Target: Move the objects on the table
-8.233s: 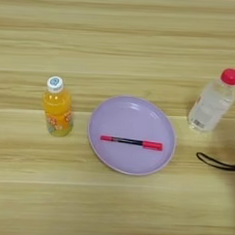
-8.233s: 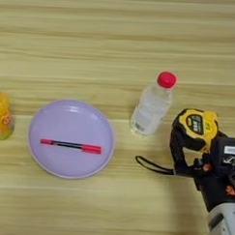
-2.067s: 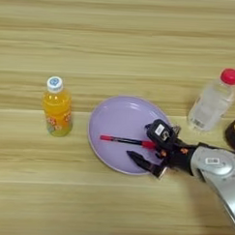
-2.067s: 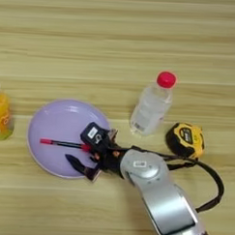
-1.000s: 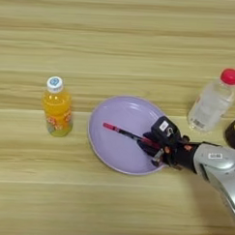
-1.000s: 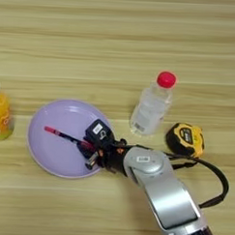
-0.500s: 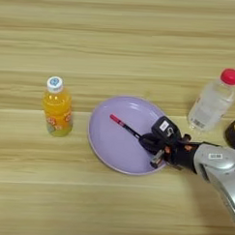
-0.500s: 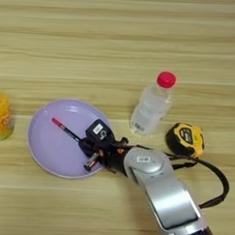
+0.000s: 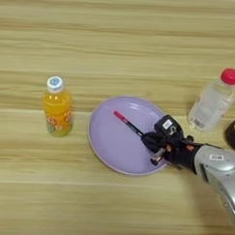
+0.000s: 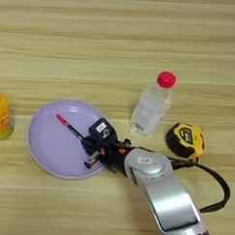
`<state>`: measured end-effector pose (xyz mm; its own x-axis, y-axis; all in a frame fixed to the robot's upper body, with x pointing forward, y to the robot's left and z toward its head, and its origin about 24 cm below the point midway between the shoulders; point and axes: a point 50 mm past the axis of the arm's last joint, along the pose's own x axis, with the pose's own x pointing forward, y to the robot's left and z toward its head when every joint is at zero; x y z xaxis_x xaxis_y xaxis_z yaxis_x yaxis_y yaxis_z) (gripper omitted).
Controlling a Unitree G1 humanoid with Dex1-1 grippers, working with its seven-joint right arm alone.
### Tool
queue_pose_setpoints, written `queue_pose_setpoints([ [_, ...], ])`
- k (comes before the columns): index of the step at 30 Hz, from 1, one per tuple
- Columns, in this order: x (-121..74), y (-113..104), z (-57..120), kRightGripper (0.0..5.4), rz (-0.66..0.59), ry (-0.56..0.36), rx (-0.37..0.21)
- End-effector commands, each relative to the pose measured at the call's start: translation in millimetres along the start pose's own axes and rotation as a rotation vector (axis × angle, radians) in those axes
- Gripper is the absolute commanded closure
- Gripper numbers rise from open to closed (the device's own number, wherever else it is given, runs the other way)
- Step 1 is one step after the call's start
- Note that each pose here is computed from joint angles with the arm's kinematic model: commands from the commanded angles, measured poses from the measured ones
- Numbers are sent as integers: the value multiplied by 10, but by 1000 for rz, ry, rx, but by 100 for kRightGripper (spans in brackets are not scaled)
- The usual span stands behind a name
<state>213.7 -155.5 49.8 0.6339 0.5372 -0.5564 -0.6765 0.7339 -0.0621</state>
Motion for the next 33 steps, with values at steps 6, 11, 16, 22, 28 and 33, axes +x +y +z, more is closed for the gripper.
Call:
queue_pose_setpoints([
  [6,-164,-168,303,485,-115,-139,-42],
  [11,-276,-236,328,485,-169,-165,-25],
  [16,-396,-314,280,485,-216,-161,-3],
  [22,-554,-447,188,485,-302,-157,41],
  [28,-625,-563,143,485,-369,-158,66],
  [33,-587,-597,16,485,-392,-122,83],
])
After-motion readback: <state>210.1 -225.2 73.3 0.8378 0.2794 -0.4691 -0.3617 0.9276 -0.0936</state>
